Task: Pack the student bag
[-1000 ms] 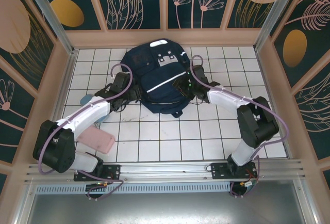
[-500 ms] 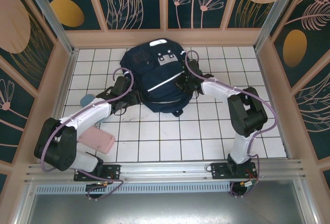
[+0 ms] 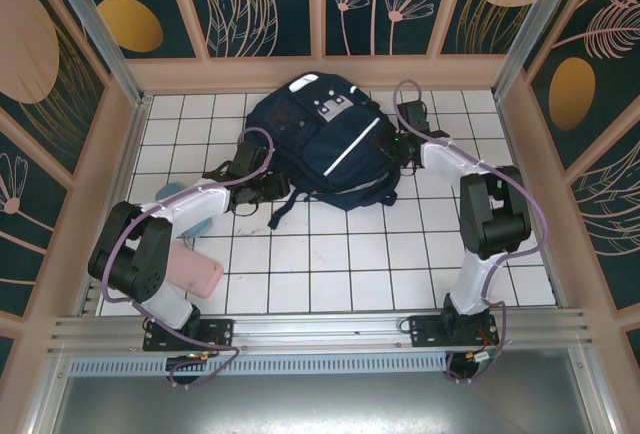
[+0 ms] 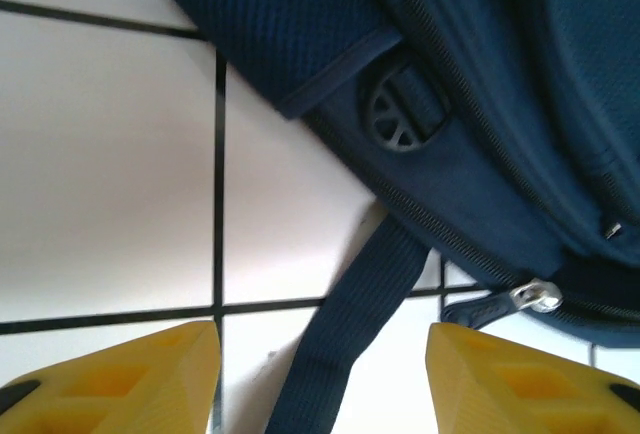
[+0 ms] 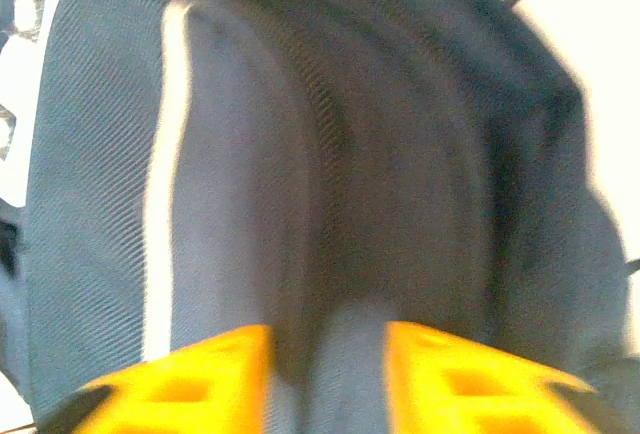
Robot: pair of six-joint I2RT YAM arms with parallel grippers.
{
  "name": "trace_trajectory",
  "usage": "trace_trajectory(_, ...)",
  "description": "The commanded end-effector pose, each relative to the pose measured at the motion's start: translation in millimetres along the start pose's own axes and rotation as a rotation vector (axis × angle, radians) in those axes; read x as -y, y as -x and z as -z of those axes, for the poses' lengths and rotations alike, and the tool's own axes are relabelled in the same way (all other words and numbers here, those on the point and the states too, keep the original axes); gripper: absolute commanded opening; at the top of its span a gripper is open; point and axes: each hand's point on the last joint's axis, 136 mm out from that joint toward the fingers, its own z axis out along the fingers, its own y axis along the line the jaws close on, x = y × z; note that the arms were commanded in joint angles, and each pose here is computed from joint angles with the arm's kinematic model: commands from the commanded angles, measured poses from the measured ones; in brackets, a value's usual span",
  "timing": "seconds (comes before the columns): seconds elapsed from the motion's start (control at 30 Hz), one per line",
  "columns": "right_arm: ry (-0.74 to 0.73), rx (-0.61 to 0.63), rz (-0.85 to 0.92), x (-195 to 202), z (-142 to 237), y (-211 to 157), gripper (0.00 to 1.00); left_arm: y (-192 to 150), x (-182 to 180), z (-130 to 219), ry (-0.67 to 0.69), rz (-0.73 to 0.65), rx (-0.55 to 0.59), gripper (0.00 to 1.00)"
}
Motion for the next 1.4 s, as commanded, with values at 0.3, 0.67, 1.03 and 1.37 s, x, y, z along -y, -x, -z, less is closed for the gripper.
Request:
trace_trajectory(0.3,-0.035,-0.068,0.191,-54.8,72.6,-127.2,0.47,46.4,-17.2,26.3,0.068,0.185,0.260,0.74)
trace_trajectory(0.67,-0.055,-0.188,0.117,-92.2,20.3,-221.7,0.37,43.6,-63.3,48.8,0.115,0.297,0.334,0.80)
trace_trajectory(1.03,-0.066,-0.184,-0.039,-107.4,-18.4,-239.1,0.40,45.5,-68.7,59.7,0.121,0.272,0.369,0.81)
trace_trajectory(1.37,-0.139,-0.109,-0.117,-102.4,-33.7,-223.5,0.35,40.0,-71.3,58.3,0.121,0.259,0.363,0.81)
